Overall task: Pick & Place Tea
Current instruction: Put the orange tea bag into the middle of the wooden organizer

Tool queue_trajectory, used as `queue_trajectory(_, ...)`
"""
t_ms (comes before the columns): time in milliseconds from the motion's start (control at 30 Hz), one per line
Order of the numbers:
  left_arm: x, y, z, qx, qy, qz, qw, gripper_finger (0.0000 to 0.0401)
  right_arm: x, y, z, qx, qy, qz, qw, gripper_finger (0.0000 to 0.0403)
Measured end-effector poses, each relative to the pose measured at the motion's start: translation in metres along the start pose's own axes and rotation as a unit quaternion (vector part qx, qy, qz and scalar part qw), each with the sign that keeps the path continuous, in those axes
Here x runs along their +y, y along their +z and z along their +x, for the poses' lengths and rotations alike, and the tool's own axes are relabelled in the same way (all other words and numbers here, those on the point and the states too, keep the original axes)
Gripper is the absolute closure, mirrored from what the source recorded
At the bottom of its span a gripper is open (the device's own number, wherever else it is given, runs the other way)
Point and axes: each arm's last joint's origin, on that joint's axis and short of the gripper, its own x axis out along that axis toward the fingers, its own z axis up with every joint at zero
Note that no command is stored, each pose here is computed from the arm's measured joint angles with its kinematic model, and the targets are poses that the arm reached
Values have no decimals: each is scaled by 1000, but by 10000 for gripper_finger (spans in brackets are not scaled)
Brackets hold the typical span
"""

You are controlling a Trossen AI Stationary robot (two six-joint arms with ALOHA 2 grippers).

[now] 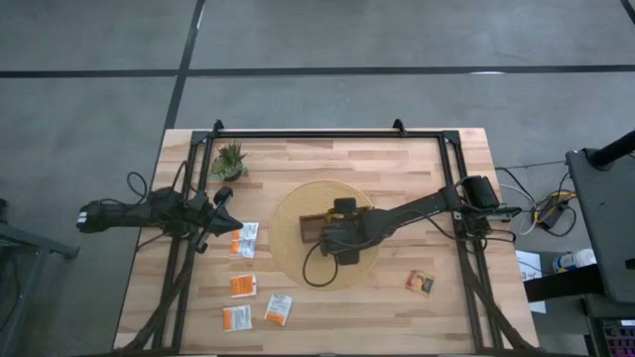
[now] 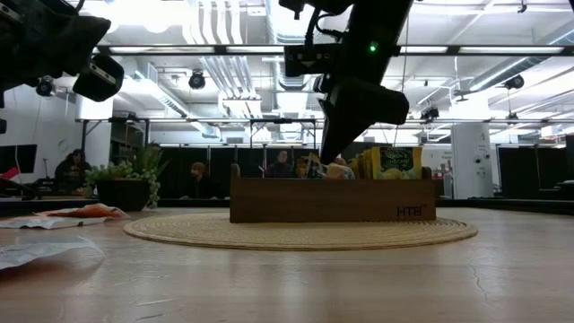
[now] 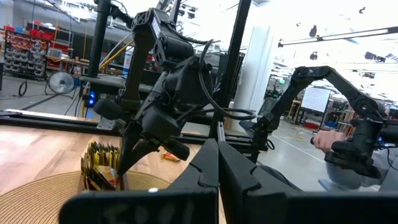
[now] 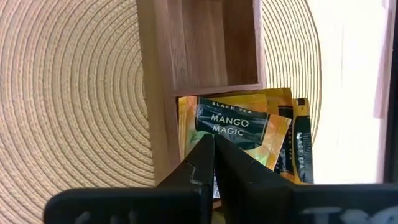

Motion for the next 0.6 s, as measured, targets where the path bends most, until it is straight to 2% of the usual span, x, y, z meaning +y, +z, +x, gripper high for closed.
queue_trajectory(167, 0, 0, 0, 0, 0, 0, 1000, 401, -3, 6, -7, -10, 1, -66, 998, 394)
queue_trajectory(267, 0, 0, 0, 0, 0, 0, 1000, 401, -6, 14, -15, -21, 26, -89, 995, 386)
queue_trajectory(433, 0, 0, 0, 0, 0, 0, 1000, 401, -12, 25, -28, -37, 37, -103, 993, 334)
queue_trajectory(600, 0, 0, 0, 0, 0, 0, 1000, 401, -21, 24, -18, -4, 49, -112, 992, 267)
